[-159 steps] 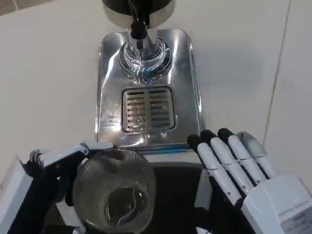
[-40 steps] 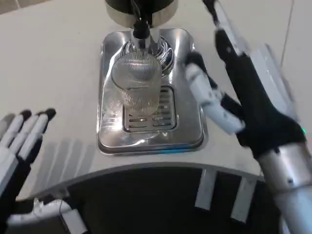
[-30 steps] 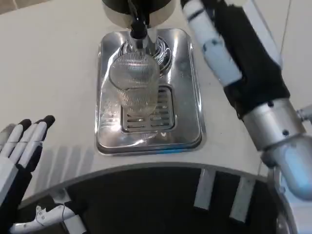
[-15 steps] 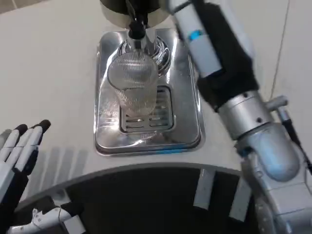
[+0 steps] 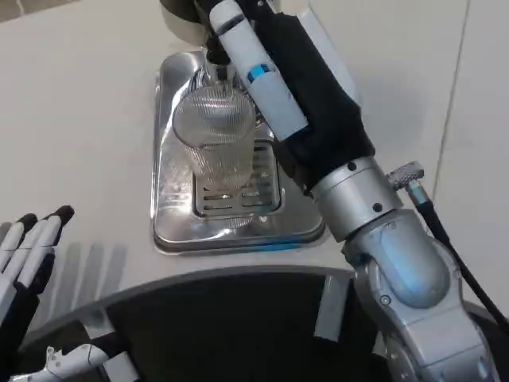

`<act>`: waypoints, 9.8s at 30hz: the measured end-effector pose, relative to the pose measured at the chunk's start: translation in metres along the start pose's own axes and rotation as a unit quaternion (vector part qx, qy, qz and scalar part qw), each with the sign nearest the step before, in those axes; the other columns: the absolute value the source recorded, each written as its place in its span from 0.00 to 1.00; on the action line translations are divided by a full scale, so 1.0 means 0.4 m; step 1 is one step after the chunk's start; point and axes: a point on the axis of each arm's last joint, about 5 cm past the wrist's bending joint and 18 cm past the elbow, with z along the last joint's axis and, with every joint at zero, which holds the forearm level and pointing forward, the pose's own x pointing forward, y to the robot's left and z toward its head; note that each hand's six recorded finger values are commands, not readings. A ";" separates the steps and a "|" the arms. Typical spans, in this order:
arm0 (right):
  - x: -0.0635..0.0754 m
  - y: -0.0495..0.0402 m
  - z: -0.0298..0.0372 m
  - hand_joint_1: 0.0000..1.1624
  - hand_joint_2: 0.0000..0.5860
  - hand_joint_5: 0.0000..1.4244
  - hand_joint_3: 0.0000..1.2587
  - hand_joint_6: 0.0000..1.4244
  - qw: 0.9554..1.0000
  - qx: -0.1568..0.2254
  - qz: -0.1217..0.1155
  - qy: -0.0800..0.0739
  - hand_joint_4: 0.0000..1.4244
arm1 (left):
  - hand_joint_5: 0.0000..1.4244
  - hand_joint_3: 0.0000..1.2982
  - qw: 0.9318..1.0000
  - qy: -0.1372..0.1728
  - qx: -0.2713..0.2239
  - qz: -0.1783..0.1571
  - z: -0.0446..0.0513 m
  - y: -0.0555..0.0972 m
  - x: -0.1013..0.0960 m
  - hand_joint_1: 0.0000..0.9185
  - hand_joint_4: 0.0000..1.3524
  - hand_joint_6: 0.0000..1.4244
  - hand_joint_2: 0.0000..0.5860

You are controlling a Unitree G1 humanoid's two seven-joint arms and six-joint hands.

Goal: Grasp the cup under the faucet to collect the drink, then remove the cup.

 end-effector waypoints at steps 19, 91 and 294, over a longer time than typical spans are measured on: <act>0.038 0.016 0.058 0.00 0.99 0.00 0.00 0.00 0.975 -0.203 0.086 0.038 0.00 | 0.00 0.00 1.000 -0.004 -0.011 0.009 0.000 -0.002 0.011 0.00 0.00 0.00 0.05; -0.145 0.047 0.099 0.00 1.00 0.00 0.00 0.00 0.909 -0.393 -0.136 0.029 0.00 | 0.00 0.00 0.982 -0.060 -0.167 0.064 0.115 -0.099 0.257 0.00 0.00 0.00 0.02; -0.434 0.002 0.049 0.16 0.75 0.00 0.00 0.00 0.805 -0.502 0.008 0.316 0.00 | 0.96 0.92 0.938 -0.079 -0.276 0.193 0.166 -0.149 0.269 0.85 0.98 1.00 0.10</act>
